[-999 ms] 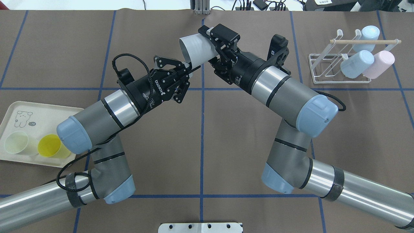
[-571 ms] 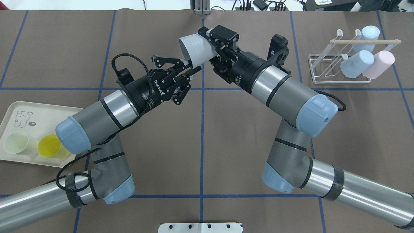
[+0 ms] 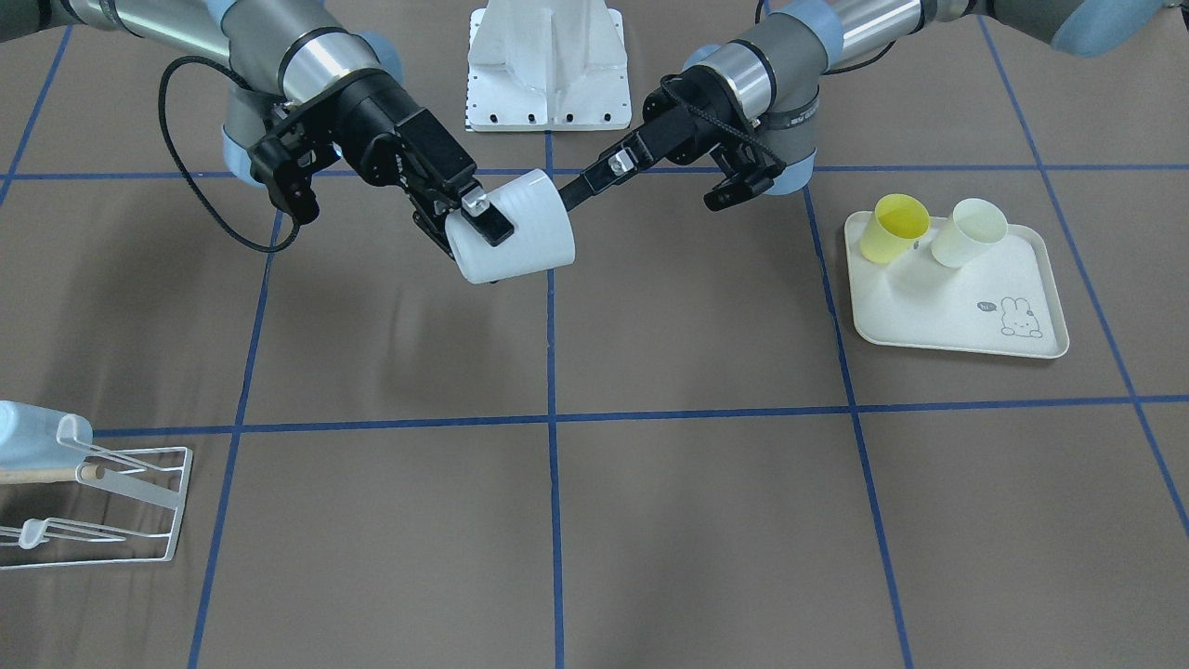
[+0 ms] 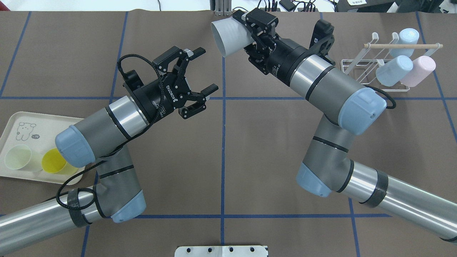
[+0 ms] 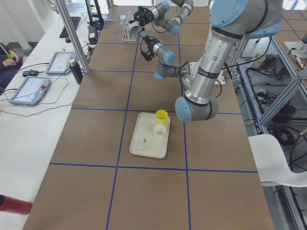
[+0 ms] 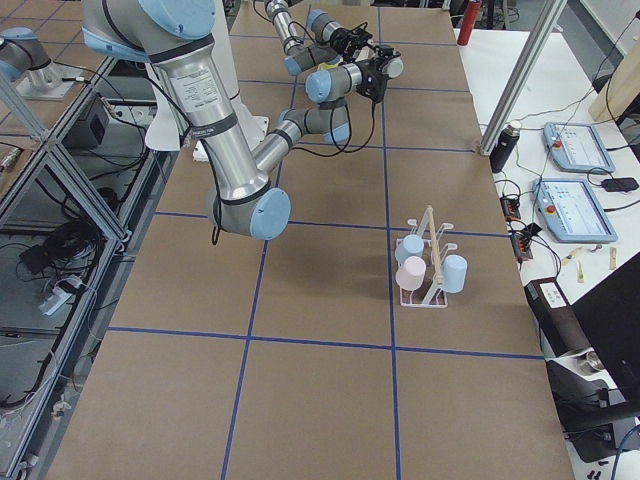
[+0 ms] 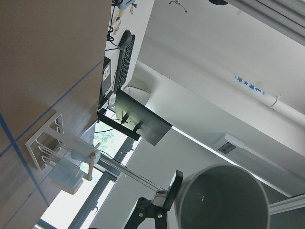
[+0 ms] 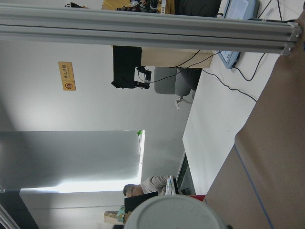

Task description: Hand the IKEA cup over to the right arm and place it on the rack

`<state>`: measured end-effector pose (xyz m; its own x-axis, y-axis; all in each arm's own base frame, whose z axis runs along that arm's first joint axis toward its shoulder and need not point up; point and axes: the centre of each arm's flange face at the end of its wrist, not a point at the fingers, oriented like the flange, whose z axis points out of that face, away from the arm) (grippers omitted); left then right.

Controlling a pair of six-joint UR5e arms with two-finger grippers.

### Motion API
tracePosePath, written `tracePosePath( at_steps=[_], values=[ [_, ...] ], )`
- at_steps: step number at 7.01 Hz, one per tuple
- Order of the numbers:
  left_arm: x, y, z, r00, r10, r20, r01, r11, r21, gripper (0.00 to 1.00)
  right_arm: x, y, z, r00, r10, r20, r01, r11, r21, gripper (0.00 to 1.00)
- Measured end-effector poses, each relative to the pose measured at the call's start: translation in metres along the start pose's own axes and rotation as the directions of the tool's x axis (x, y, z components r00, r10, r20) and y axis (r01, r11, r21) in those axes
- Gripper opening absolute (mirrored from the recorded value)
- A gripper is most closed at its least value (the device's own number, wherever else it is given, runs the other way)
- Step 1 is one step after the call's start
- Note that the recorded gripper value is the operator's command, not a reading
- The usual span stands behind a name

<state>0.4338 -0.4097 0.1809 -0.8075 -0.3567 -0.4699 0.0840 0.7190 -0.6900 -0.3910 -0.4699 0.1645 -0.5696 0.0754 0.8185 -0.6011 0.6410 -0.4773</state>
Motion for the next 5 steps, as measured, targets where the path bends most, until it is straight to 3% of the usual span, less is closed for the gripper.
tracePosePath(
  at_steps=[1,2,3,4,5],
  values=[
    [0.006,-0.002,0.001,0.994,0.099,0.036,-0.099,0.995,0.005,1.0,0.002,-0.016,0.006,0.993,-0.099,-0.06,0.102,0.994,0.048,0.0],
    [0.015,-0.008,0.004,0.979,0.184,0.091,-0.186,0.982,0.018,1.0,0.006,-0.038,0.011,0.965,-0.218,-0.149,0.233,0.968,0.095,0.0],
    [0.029,-0.013,0.008,0.954,0.258,0.153,-0.265,0.964,0.027,1.0,0.012,-0.07,0.012,0.904,-0.334,-0.267,0.378,0.917,0.13,0.0],
    [0.044,-0.011,0.011,0.923,0.325,0.209,-0.339,0.94,0.034,1.0,0.015,-0.107,0.012,0.809,-0.435,-0.395,0.521,0.842,0.139,0.0],
    [0.056,-0.006,0.009,0.883,0.393,0.258,-0.416,0.909,0.037,1.0,0.015,-0.147,0.01,0.695,-0.508,-0.508,0.642,0.757,0.122,0.0]
  ],
)
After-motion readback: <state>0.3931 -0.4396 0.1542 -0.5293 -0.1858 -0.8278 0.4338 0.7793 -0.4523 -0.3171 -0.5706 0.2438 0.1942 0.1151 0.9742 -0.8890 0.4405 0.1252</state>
